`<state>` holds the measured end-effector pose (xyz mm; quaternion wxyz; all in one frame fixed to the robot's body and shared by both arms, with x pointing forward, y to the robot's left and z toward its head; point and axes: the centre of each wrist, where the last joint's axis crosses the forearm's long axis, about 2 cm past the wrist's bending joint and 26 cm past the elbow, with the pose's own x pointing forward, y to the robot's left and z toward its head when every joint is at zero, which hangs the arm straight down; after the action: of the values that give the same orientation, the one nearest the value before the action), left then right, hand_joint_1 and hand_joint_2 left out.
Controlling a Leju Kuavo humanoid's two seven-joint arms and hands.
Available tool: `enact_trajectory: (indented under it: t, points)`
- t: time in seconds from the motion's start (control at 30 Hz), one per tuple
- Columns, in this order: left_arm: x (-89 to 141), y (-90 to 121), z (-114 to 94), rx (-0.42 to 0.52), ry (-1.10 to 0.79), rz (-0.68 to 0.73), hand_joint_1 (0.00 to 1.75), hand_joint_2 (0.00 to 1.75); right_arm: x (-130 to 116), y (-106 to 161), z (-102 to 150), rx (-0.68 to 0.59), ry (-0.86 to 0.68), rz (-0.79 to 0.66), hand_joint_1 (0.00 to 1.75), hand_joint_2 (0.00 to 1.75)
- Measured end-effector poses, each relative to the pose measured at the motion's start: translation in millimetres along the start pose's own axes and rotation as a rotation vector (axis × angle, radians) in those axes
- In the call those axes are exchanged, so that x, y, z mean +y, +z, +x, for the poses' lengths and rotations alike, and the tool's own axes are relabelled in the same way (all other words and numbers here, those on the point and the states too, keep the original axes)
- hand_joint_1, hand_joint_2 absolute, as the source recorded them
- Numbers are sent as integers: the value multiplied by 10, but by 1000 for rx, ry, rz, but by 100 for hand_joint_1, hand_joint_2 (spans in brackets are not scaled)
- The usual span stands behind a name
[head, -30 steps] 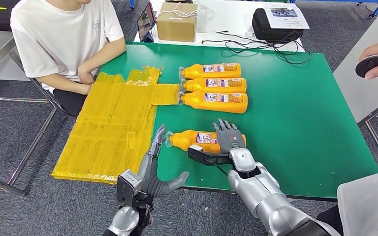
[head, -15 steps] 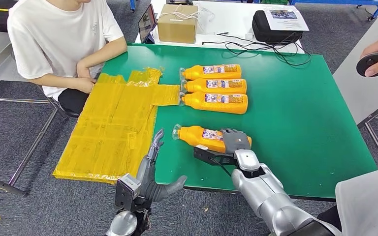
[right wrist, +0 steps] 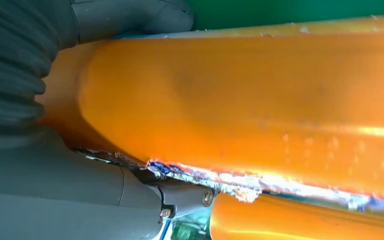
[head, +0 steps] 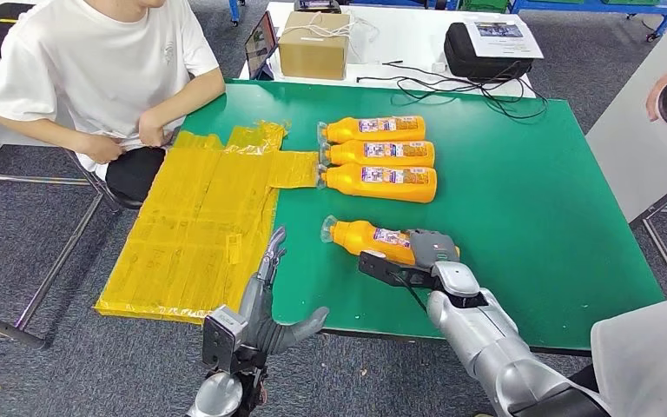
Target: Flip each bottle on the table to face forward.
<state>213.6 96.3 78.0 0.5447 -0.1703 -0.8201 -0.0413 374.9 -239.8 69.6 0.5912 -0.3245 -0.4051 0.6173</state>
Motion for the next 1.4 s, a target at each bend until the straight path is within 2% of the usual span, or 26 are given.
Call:
enact_trajectory:
  t: [0.1, 0.27, 0.33, 0.53, 0.63, 0.77, 0.93, 1.23, 1.4]
  points:
    - [1, 1, -1, 0, 7, 1, 0, 175, 23, 8, -81, -73, -107, 5, 175, 175]
    - [34, 17, -11, 1, 32, 19, 0, 175, 126, 52, -228, -251, -375, -27, 175, 175]
    - [55, 28, -17, 30, 57, 57, 0, 175, 212, 99, -215, -323, -503, -54, 175, 175]
    - [183, 142, -64, 223, 279, 240, 0, 175, 401, 372, 149, -433, -773, -228, 175, 175]
    - [219, 231, -70, 272, 355, 294, 0, 175, 450, 552, 319, -449, -854, -329, 175, 175]
    - [226, 342, -43, 291, 390, 318, 0, 175, 471, 740, 440, -472, -914, -416, 175, 175]
    - [230, 392, -18, 291, 398, 325, 0, 175, 459, 847, 489, -494, -937, -453, 175, 175]
    - [242, 406, -9, 289, 402, 322, 0, 175, 442, 898, 508, -508, -943, -471, 175, 175]
    - [182, 428, 25, 283, 430, 260, 0, 175, 450, 909, 594, -561, -901, -424, 175, 175]
